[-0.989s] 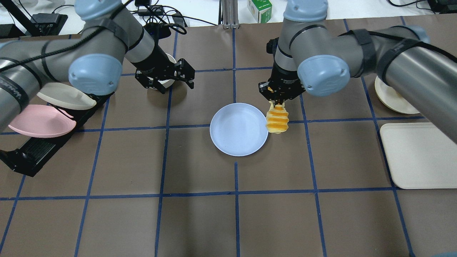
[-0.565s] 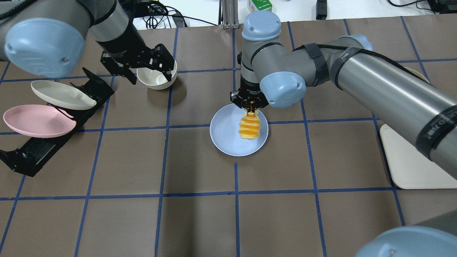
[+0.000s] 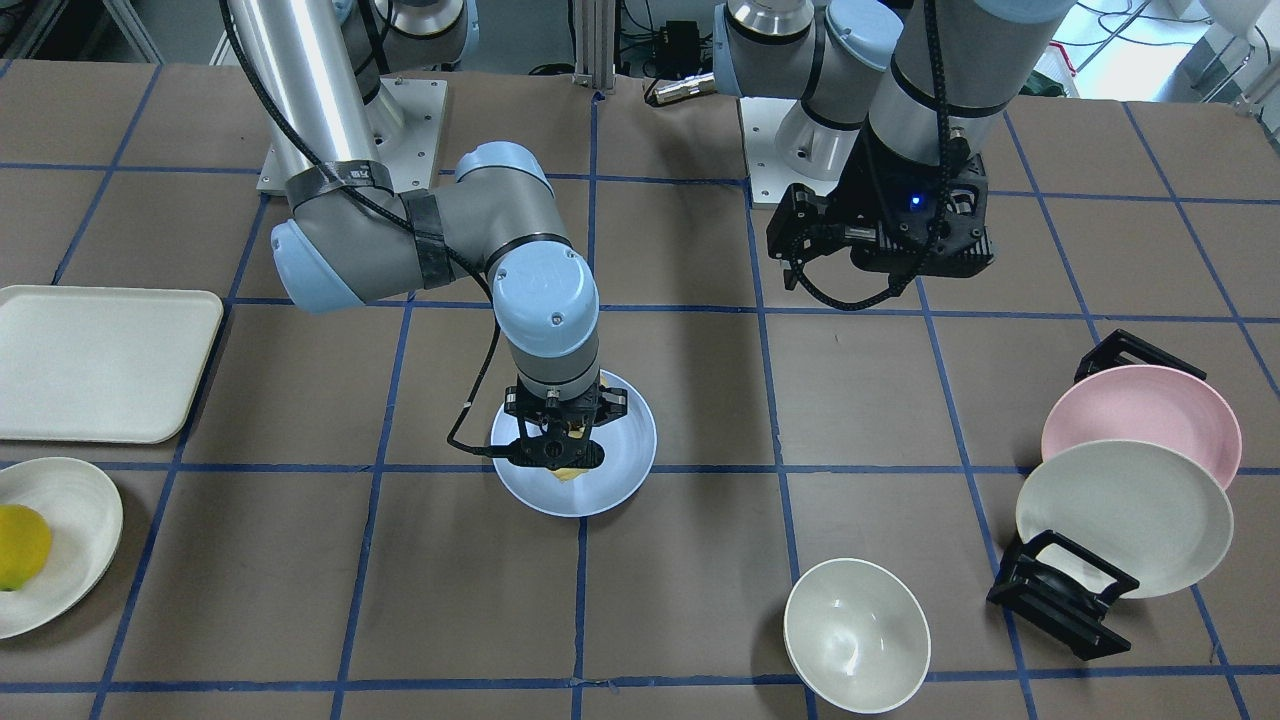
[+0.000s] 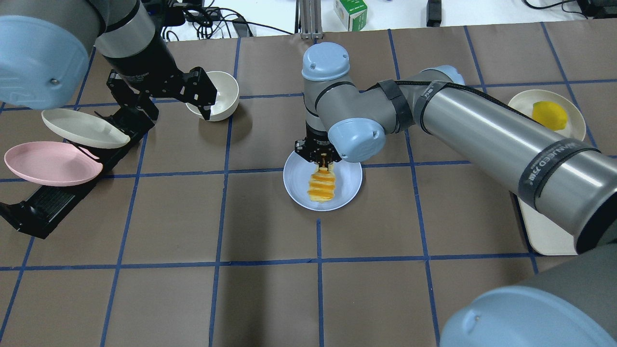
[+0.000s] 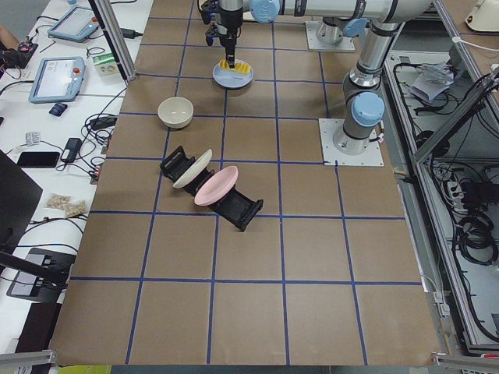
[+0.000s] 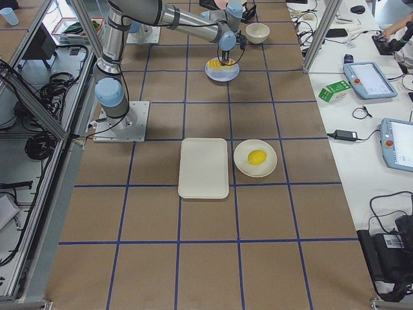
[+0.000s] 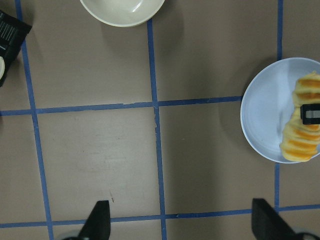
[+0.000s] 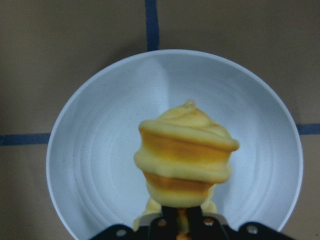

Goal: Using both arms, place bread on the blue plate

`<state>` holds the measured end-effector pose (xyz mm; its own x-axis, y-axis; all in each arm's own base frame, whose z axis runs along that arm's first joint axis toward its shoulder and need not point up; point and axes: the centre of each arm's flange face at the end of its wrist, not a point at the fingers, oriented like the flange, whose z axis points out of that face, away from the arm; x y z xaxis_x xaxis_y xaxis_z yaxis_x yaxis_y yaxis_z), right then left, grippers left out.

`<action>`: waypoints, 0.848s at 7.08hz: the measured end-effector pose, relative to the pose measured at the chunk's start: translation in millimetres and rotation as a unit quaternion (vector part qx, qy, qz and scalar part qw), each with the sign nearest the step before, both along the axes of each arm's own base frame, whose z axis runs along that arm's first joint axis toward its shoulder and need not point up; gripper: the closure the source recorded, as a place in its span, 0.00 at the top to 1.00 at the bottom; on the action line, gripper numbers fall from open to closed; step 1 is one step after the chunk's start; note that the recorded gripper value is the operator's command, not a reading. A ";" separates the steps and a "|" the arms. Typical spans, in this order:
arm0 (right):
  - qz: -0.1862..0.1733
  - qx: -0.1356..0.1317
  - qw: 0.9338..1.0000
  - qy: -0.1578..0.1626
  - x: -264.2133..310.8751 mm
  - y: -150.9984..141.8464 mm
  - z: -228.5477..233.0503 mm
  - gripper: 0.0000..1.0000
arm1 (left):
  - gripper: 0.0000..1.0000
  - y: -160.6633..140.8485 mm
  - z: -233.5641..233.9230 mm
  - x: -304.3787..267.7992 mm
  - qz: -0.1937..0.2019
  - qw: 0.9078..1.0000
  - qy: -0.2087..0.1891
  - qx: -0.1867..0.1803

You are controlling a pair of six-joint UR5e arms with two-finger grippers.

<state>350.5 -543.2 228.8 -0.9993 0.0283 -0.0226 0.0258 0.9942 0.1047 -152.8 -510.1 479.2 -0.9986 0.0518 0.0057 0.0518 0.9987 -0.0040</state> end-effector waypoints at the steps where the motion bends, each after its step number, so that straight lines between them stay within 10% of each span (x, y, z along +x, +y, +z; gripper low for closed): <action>1: 0.000 0.003 1.000 0.001 0.3 0.1 -4.1 0.61 | 1.00 0.2 -0.5 0.1 -0.001 1.000 0.000 0.000; 6: 0.003 0.003 1.000 0.001 0.6 0.7 -3.3 1.00 | 1.00 5.3 3.5 2.1 0.001 1.000 -0.002 -0.004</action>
